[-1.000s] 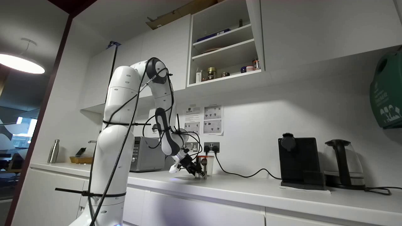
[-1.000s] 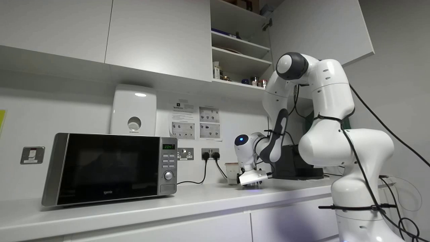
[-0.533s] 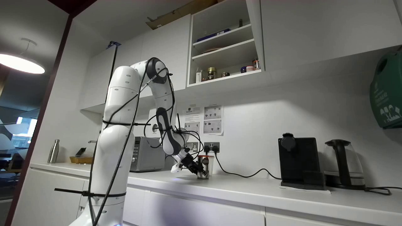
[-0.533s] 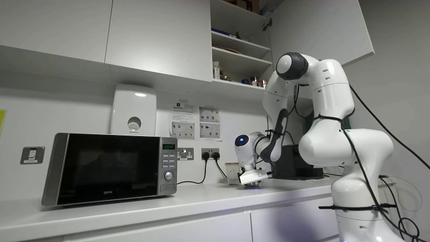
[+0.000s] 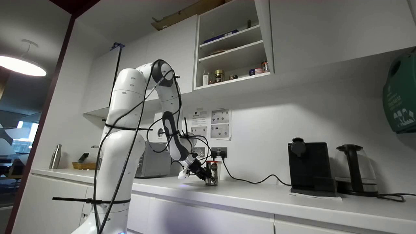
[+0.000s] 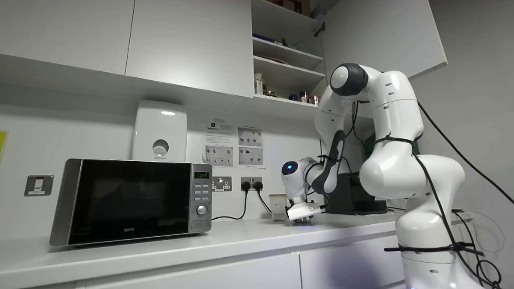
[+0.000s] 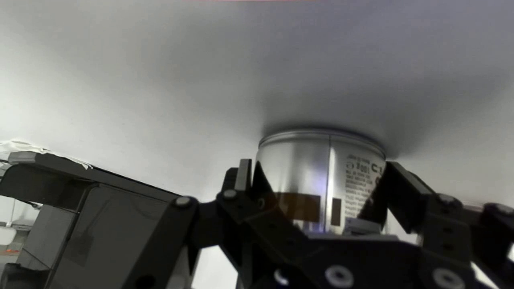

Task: Pick the bottle and put it on the bottom compartment of the top shelf

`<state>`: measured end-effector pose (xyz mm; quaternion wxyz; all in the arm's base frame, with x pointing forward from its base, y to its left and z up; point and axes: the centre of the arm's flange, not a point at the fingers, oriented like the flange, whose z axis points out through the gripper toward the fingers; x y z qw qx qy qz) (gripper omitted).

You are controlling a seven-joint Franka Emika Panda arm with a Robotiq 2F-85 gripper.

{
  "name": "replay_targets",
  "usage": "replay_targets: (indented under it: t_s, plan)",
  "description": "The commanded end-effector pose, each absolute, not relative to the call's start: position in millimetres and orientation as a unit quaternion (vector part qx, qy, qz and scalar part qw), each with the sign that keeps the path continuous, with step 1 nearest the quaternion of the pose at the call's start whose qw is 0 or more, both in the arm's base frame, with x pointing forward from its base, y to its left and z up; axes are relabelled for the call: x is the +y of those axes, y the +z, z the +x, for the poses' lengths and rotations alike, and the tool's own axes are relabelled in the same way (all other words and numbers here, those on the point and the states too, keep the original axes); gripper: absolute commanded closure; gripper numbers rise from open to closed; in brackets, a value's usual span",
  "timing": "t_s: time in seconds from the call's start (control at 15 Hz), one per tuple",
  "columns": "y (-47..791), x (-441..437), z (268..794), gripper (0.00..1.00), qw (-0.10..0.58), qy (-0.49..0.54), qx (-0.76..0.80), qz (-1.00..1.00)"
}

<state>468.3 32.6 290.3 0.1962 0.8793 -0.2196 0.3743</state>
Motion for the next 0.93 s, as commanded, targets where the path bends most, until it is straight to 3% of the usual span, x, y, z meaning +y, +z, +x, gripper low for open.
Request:
replay_targets:
  t_s: [0.0,0.87]
  plan:
    - [295.0,35.6,459.1,0.42,0.198,0.371,-0.225,0.879]
    - [378.0,66.7,420.5,0.42,0.195,0.386,-0.220,0.874]
